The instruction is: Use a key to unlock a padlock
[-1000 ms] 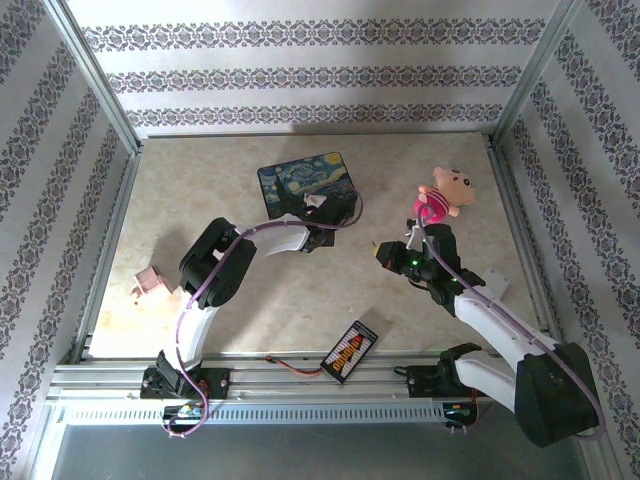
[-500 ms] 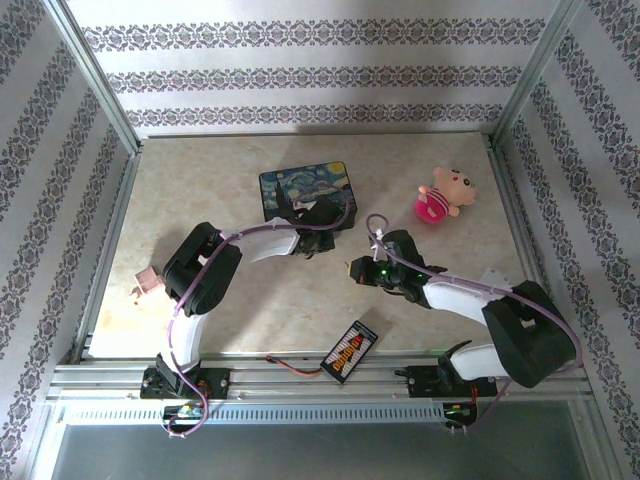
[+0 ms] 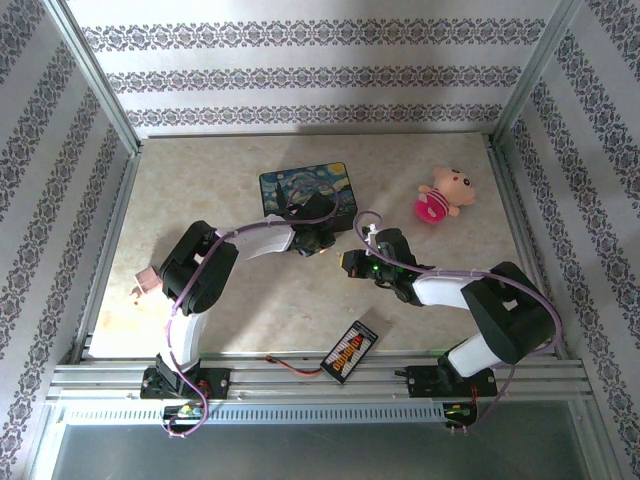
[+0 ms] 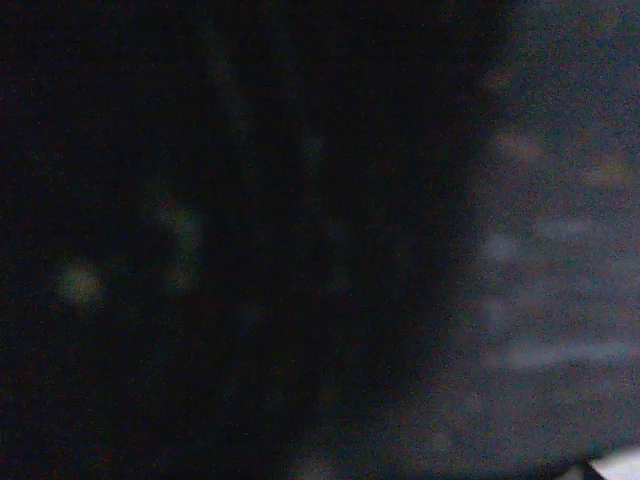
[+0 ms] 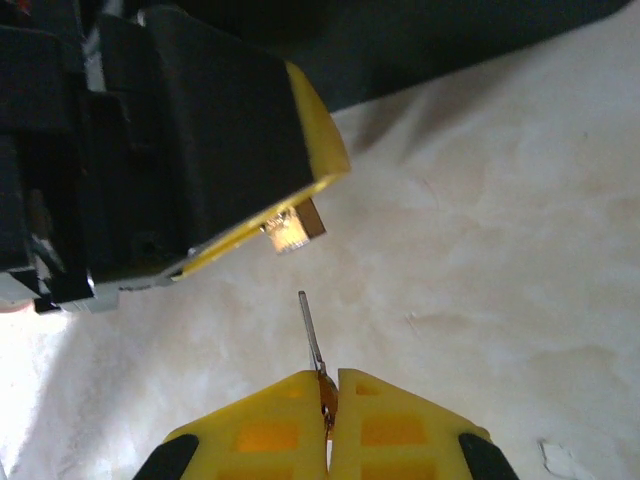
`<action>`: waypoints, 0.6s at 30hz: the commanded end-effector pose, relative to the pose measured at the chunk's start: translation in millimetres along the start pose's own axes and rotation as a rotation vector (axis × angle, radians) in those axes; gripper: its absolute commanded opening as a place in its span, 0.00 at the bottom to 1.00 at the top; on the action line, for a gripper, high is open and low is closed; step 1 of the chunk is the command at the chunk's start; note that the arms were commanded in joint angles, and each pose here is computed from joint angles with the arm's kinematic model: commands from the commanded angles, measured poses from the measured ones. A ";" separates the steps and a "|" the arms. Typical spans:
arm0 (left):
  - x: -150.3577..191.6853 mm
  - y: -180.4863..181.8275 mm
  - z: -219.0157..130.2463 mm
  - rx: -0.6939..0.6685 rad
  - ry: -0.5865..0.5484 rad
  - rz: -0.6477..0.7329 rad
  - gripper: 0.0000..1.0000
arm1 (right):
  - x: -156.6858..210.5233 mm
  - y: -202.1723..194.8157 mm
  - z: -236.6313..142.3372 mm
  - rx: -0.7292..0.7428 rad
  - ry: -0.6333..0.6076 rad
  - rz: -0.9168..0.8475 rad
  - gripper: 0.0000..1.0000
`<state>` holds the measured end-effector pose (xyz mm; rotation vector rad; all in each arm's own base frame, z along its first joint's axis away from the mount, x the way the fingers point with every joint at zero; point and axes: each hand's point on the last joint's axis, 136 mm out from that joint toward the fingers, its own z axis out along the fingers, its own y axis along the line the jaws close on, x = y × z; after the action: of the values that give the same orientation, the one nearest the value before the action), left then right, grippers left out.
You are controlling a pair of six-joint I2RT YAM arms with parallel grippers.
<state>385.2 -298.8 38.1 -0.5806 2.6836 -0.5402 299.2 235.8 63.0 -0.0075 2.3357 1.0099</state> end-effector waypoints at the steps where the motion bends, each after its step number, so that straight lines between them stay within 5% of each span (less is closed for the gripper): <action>1: -9.4 -24.8 -2.8 0.104 0.009 -0.066 0.10 | -10.3 1.9 2.4 -0.003 -0.069 -0.027 0.00; 18: -10.2 -25.5 4.4 0.155 0.029 -0.137 0.12 | -8.3 -0.6 32.1 -0.087 -0.093 0.018 0.00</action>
<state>393.7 -311.2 45.5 -0.6627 2.6500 -0.6936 320.1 243.4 36.8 0.0493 2.2860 1.0290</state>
